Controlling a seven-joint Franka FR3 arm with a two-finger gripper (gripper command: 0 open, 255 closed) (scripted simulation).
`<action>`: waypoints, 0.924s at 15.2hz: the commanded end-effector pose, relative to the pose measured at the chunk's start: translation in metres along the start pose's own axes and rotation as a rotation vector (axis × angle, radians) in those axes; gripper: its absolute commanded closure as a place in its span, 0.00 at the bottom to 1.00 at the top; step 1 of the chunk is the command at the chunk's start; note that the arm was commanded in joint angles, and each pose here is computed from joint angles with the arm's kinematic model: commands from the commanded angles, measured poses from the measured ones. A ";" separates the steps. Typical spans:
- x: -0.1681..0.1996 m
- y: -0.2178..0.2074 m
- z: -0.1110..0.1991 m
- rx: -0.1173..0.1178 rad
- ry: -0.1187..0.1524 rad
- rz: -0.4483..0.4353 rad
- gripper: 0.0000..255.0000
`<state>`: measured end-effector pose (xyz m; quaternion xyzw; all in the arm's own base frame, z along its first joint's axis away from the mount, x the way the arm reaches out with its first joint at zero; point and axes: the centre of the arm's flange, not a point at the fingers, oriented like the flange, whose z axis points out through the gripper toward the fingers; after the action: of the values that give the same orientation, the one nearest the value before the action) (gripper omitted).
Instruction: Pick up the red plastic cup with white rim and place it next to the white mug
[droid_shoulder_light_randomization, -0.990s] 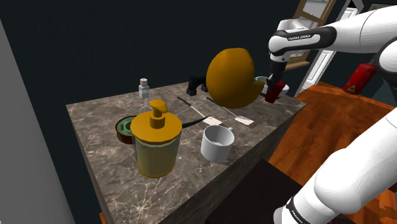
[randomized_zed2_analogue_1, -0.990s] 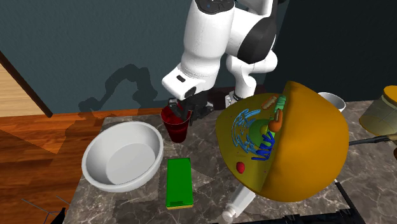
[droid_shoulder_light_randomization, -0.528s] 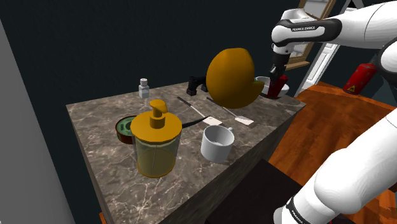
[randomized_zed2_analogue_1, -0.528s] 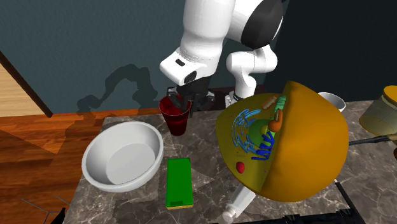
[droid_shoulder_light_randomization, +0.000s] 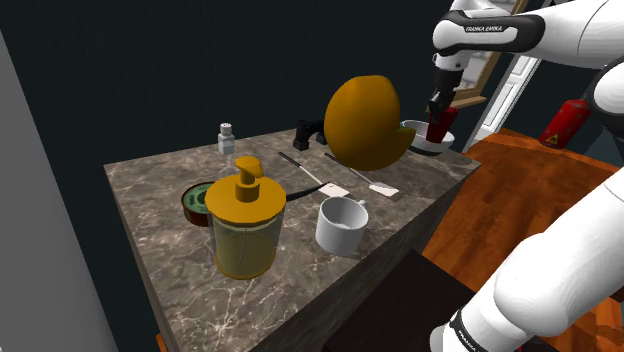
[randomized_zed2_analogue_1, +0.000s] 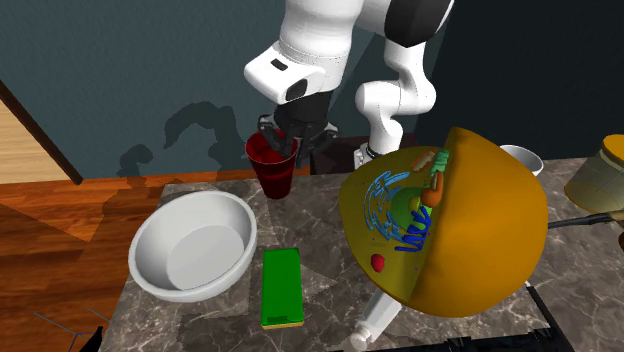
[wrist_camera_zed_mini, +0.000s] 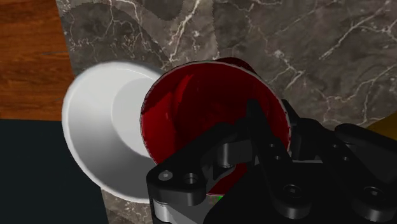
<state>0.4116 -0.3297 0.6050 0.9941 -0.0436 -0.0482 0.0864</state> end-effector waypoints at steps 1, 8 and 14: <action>0.000 0.001 -0.011 0.000 0.000 0.000 1.00; -0.004 0.008 -0.047 0.000 0.000 0.000 1.00; -0.006 0.014 -0.078 0.000 0.000 0.000 1.00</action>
<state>0.4131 -0.3301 0.6790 0.9941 -0.0436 -0.0481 0.0864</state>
